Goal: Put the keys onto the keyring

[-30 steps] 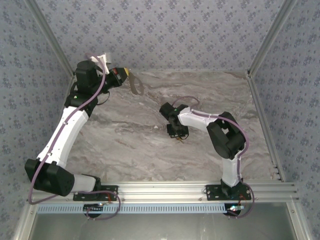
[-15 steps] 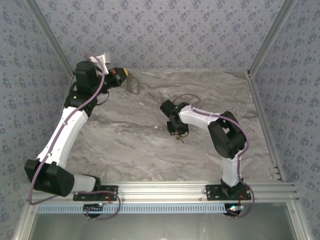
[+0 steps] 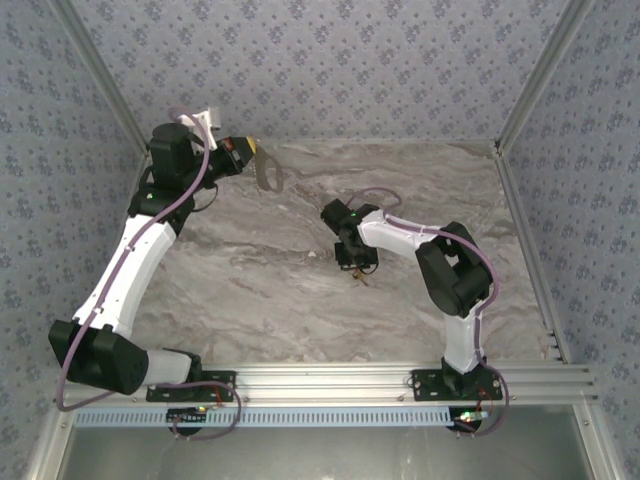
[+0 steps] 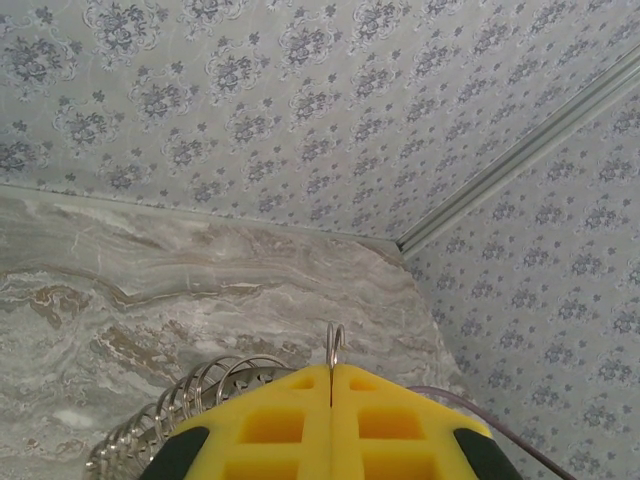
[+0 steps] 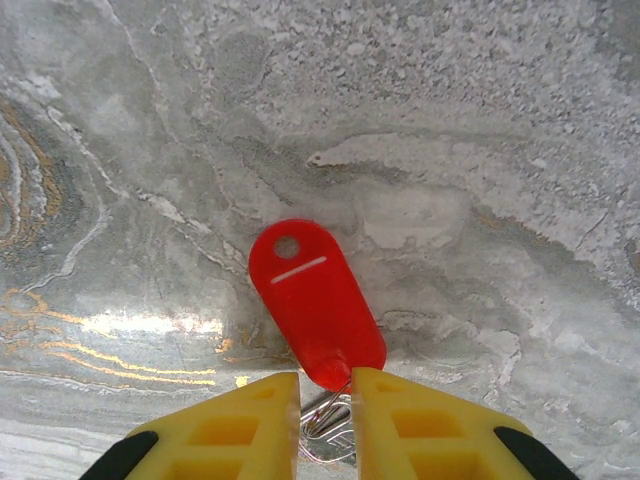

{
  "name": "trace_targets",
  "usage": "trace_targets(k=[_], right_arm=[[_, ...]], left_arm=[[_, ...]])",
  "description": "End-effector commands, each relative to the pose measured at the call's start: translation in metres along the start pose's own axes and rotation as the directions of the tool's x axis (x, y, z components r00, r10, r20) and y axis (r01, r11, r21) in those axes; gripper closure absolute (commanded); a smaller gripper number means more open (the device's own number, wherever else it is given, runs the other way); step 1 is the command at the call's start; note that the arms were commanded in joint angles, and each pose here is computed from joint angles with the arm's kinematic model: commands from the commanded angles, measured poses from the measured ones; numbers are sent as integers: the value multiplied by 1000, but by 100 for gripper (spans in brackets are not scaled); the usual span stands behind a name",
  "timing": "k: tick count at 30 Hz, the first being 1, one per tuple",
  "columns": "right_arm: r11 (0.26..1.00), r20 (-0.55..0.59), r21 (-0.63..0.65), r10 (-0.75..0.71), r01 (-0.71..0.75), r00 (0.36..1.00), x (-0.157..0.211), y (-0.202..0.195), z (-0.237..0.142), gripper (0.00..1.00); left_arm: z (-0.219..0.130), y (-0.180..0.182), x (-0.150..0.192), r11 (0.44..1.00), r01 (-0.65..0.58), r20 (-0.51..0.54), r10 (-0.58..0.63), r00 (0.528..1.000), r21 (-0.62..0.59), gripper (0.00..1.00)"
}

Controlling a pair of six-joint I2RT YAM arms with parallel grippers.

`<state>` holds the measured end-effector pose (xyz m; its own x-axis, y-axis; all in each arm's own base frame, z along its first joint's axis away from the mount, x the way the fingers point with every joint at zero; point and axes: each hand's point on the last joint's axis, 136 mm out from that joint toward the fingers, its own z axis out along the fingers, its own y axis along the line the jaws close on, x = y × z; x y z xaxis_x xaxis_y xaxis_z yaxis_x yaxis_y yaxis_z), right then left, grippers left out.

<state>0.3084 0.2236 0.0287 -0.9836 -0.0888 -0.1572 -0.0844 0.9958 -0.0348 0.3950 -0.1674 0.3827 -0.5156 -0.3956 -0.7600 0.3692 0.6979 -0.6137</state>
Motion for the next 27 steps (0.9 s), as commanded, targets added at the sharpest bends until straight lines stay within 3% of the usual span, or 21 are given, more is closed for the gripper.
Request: trace_targets(k=[1,16,27], right_arm=[[999,-39,32,-1,2,999,9,-7,6,77],[999,-63,38,-2,4,998,15,-8,12,77],[1000,-51,28,-2,3,999,11,-8,3,93]], left_arm=[[-11,-16,-13,998,-36,51,33,998,50,100],[-9,-14,-14,998,-32,54,30,998,48,100],[-8,-14,-14,998,-30,54,27,998,51,100]])
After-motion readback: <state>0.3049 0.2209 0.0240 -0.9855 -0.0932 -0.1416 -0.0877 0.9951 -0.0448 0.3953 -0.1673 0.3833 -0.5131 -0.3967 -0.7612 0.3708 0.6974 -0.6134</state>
